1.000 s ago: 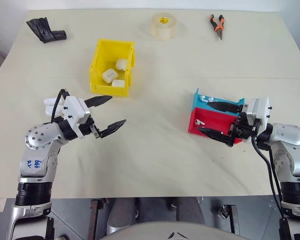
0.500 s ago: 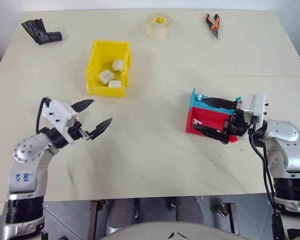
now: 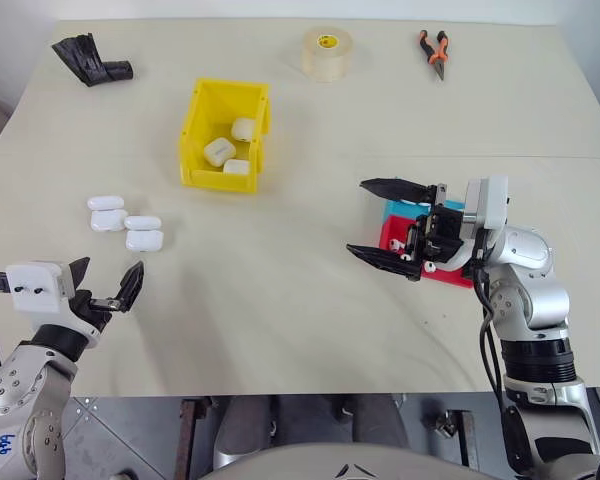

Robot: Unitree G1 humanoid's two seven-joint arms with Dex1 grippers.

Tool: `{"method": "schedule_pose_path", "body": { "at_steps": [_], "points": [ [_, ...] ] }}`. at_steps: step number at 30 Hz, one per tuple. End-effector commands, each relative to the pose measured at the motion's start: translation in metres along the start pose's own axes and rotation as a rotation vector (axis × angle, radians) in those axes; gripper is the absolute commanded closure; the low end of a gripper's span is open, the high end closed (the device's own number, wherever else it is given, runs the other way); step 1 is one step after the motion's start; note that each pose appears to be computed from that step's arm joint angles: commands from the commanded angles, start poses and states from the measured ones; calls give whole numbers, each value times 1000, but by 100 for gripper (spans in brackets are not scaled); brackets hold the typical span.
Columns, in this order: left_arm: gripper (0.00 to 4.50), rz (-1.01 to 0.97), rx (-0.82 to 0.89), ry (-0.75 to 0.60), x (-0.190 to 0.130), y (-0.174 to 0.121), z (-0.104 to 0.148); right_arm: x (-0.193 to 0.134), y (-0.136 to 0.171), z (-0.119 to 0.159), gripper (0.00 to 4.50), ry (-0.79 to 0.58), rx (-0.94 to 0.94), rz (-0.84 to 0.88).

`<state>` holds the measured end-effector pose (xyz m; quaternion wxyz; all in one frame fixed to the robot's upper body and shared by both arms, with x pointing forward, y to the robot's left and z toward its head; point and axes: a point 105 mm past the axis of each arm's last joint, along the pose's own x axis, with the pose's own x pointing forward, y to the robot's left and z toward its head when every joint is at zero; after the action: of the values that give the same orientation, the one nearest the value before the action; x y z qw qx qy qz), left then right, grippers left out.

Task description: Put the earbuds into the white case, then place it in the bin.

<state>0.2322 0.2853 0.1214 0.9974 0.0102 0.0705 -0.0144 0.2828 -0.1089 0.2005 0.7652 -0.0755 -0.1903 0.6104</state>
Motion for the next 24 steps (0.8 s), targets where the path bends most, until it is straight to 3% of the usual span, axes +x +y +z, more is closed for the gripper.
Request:
{"method": "schedule_pose_path", "body": {
  "at_steps": [1, 6, 10, 15, 24],
  "points": [
    [1, -25, 3, -41, 1, -8, 21, 3, 0, 11, 0, -33, -27, 15],
    [1, -12, -21, 57, 12, -8, 29, -4, 0, 9, 0, 10, -13, 25],
    [1, 40, -46, 262, 29, 0, 31, -11, -2, 10, 0, 62, 36, 55],
    [1, 34, -70, 401, 46, -4, 45, -16, 2, 11, 0, 105, 81, 107],
    [1, 24, -82, 478, 62, -8, 38, -21, 12, 14, 0, 125, 103, 112]
  ]
}}
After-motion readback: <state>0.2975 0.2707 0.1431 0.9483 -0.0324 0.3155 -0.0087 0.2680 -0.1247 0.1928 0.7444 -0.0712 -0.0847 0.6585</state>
